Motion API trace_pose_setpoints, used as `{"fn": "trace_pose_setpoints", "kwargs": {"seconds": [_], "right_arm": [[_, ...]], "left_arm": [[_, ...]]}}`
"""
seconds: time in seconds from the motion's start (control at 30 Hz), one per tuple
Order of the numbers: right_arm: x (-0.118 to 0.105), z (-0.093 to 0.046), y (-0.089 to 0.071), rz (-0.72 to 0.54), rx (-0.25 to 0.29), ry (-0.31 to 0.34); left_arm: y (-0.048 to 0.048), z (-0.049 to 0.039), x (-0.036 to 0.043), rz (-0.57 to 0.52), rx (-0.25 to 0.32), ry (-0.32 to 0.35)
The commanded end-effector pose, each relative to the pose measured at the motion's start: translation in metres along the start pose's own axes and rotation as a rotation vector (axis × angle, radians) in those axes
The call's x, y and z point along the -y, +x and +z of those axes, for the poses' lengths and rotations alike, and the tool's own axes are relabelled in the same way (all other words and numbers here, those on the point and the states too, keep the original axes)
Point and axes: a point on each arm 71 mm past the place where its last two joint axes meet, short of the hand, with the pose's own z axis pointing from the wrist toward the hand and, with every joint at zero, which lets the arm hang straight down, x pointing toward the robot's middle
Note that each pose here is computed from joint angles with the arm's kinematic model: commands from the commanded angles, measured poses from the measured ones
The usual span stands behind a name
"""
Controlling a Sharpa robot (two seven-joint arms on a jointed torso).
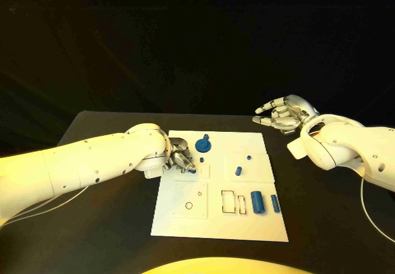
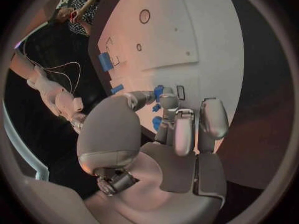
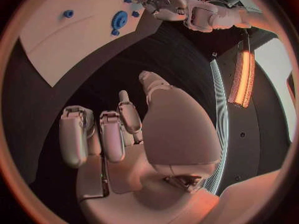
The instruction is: Assemble the parts on the task board
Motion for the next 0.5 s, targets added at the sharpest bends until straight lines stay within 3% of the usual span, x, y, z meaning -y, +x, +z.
{"fn": "trace_pose_setpoints", "kwargs": {"seconds": [0.03, 0.5], "right_arm": [[-0.0005, 0.0000, 0.0011, 0.001, -0.016, -0.010], [-0.0005, 0.0000, 0.0012, -0.002, -0.016, -0.011]], "left_arm": [[0.0032, 0.0004, -0.0012, 0.043, -0.025, -0.012], [0.0041, 0.0009, 0.0005, 0.049, -0.032, -0.012]]}}
